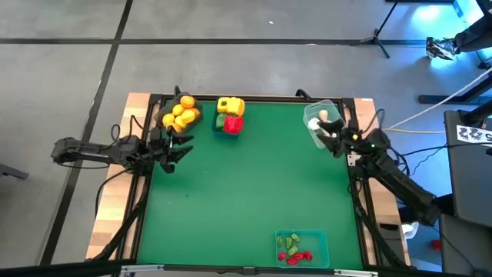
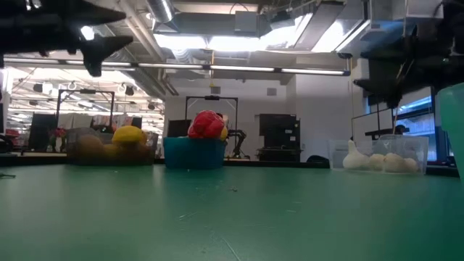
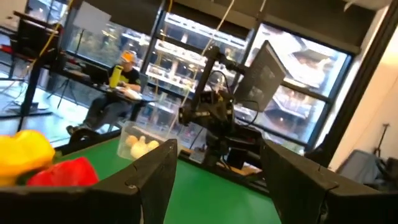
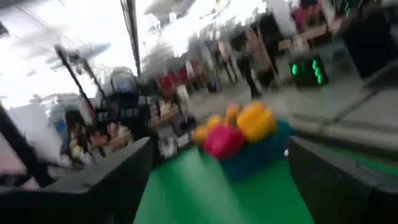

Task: Sort produce into baskets
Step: Return to Home Position

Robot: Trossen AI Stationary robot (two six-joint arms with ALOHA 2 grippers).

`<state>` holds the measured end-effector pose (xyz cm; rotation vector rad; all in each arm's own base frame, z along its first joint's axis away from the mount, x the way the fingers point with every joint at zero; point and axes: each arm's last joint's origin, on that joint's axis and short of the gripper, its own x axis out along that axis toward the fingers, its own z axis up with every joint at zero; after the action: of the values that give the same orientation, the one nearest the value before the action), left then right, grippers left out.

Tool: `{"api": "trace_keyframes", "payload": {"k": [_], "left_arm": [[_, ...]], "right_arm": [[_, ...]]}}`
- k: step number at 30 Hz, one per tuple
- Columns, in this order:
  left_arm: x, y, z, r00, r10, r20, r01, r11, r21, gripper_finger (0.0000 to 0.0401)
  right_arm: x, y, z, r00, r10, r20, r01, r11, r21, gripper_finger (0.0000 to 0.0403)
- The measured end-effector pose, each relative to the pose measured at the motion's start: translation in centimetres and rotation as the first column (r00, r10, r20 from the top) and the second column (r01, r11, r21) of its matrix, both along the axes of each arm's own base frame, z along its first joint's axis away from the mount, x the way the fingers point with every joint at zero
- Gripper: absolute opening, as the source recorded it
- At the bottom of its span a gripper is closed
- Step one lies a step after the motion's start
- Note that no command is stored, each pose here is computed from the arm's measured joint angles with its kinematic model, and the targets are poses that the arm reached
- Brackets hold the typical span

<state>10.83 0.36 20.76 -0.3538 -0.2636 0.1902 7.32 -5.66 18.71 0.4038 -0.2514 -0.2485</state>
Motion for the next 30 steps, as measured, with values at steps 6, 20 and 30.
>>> {"api": "trace_keyframes", "payload": {"k": [6,20,30], "left_arm": [[0.1,-0.1,-2.1,0.999,0.021,-0.042,-0.021,1.000,-0.001,0.0226],[0.2,0.0,-2.9,0.990,0.068,-0.120,-0.069,0.998,0.002,0.0226],[0.2,0.0,-3.1,0.989,0.052,-0.142,-0.051,0.999,0.011,0.0226]], "right_arm": [[1.0,1.0,-0.9,0.995,0.051,-0.089,-0.054,0.998,-0.027,0.0358],[2.6,4.7,-1.8,0.914,0.371,-0.167,-0.372,0.928,0.025,0.0358],[3.2,6.4,-2.7,0.948,0.134,-0.289,-0.151,0.988,-0.038,0.0358]]}}
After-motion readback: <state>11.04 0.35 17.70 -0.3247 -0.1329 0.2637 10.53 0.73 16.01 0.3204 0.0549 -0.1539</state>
